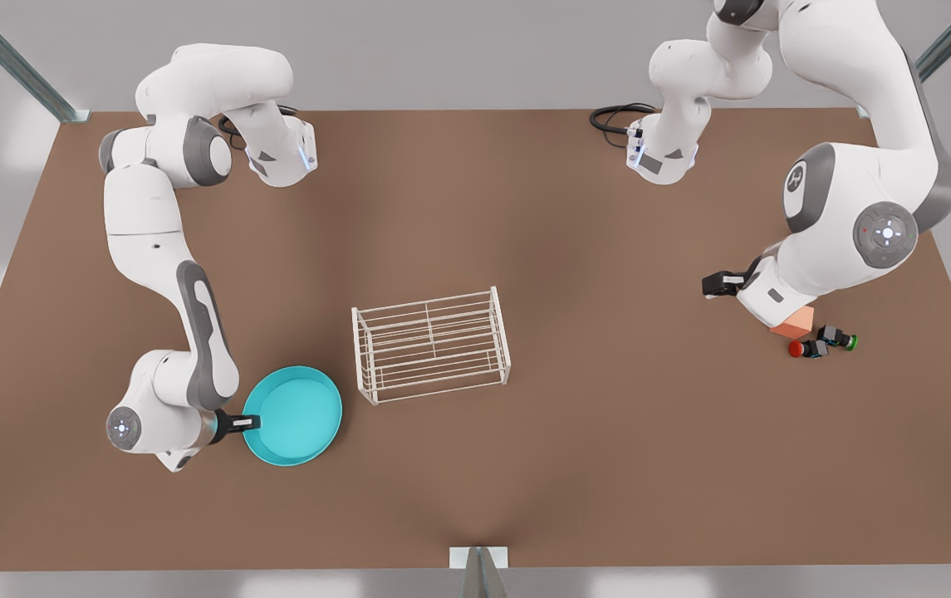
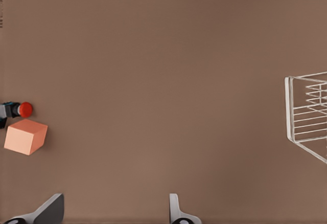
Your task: Place the plate on the shelf with right arm and place the red button switch in the plate with left arm
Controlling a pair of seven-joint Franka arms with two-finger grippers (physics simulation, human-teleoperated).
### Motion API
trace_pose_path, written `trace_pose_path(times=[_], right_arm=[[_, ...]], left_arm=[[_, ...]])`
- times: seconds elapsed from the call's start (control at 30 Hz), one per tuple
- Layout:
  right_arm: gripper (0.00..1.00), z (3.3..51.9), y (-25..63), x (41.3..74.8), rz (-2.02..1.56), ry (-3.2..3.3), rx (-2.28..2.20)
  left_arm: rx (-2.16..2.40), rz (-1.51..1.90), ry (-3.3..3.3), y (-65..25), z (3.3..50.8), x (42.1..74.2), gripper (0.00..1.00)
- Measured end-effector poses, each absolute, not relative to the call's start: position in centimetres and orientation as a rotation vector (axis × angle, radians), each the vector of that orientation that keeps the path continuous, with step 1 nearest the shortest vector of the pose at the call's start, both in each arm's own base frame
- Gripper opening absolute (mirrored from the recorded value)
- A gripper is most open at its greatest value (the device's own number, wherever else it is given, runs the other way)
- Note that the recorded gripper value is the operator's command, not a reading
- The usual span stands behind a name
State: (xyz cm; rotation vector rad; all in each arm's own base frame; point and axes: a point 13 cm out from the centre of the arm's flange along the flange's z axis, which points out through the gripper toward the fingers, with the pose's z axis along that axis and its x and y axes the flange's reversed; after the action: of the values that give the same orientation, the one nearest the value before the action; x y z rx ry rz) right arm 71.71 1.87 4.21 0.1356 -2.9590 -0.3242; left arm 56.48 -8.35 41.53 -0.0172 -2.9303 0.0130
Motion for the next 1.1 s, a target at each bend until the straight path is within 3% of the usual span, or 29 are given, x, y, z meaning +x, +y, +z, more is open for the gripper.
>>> trace_pose_path(times=[0.27,0.83,1.1], right_arm=[[0.29,4.0,1.8,71.7,-0.326,-2.960,0.168],[0.28,11.3,0.2,73.1,-0.361,-3.013,0.261],[0.28,19.2,1.4,72.6,-0.456,-3.012,0.360]], left_arm=[[0.004,0.000,-2.930,-8.0,41.4,56.5,1.00],[0.021,-0.011,-2.929,-7.9,41.4,56.5,1.00],[0.306,-0.078,-2.830,-1.9,37.7,54.3,1.00]])
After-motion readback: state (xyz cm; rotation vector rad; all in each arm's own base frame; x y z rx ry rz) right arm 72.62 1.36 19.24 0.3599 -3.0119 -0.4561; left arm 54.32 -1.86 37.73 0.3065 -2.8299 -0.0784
